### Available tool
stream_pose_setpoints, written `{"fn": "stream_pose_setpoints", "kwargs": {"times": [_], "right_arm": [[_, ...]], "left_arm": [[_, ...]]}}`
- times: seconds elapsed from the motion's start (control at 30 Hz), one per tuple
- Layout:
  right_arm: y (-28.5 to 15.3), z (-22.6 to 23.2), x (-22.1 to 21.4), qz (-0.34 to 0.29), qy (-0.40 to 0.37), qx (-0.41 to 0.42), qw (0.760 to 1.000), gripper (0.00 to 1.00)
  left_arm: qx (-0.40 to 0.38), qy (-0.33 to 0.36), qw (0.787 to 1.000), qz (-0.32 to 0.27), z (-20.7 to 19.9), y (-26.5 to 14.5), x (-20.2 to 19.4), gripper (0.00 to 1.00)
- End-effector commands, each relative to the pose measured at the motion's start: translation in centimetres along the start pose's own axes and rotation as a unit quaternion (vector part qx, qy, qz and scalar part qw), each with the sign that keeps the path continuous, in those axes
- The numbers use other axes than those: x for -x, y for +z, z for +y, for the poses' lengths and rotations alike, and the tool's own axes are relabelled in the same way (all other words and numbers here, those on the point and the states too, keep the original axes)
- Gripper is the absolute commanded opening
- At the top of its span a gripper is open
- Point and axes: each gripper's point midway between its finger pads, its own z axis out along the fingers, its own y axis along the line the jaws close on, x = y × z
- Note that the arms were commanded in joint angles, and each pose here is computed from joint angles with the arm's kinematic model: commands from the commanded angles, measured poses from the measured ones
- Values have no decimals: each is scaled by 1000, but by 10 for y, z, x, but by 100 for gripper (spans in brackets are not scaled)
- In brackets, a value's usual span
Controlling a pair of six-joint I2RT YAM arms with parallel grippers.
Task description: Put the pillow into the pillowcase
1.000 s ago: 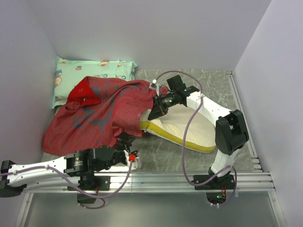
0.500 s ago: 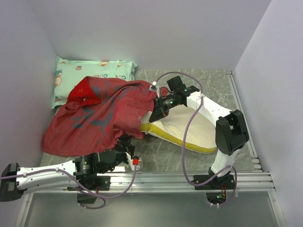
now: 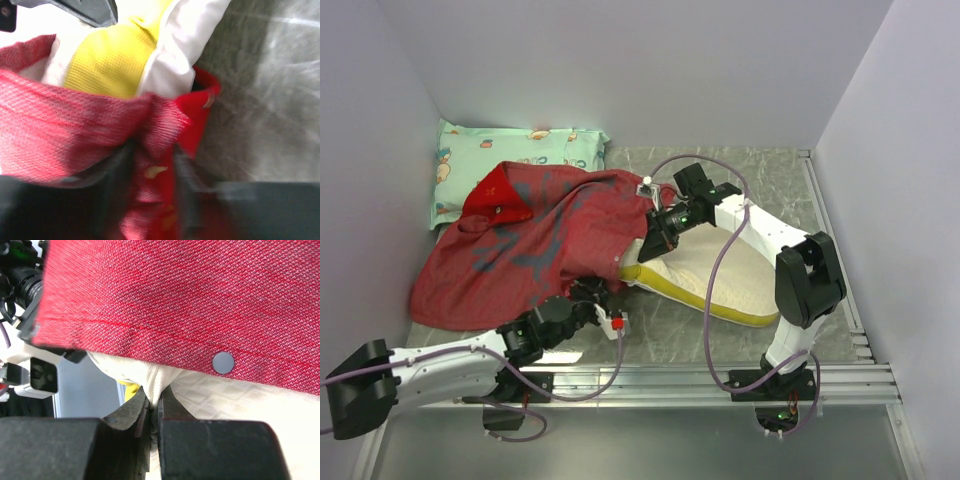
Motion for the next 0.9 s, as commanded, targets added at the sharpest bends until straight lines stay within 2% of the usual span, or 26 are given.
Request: {"fn": "stream_pose_setpoints", "kwargs": {"times": [0.0,0.03,0.2,0.23,0.27,0.33,0.47,0.63,0.7,0.8,0.83,0.87], "right_arm": [[-10,27,10,-16,-11,42,999,0],[-9,25,13,-21,-16,41,999,0],[-5,15,28,-46,-1,21,999,0],[-2,10,35,-56,-10,19,998,0],[0,11,38,-61,11,18,998,0],[7,9,47,-73,2,11,997,0],[15,7,60,-101,19,-4,995,0],[32,-3,50,-120,59,-4,991,0],[42,-10,38,-125,80,-7,989,0],[54,-21,-2,-96,109,7,989,0],[53,-21,-14,-78,124,7,989,0],[50,-20,-19,-69,105,7,992,20]], "left_arm": [[38,-7,999,-34,34,14,20,23],[23,-10,998,-49,32,16,28,1],[-87,-33,985,-142,10,0,82,0],[-119,-37,977,-175,-4,-8,104,0],[-138,-43,971,-189,-6,-13,119,0],[-180,-62,955,-227,-18,-27,153,0],[-224,-89,933,-265,-23,-33,206,0],[-287,-110,912,-273,-50,-30,227,0],[-317,-113,905,-262,-70,-30,221,0],[-341,-129,904,-224,-89,-33,201,1],[-343,-153,903,-207,-89,-35,197,7],[-347,-167,904,-187,-83,-41,193,14]]}}
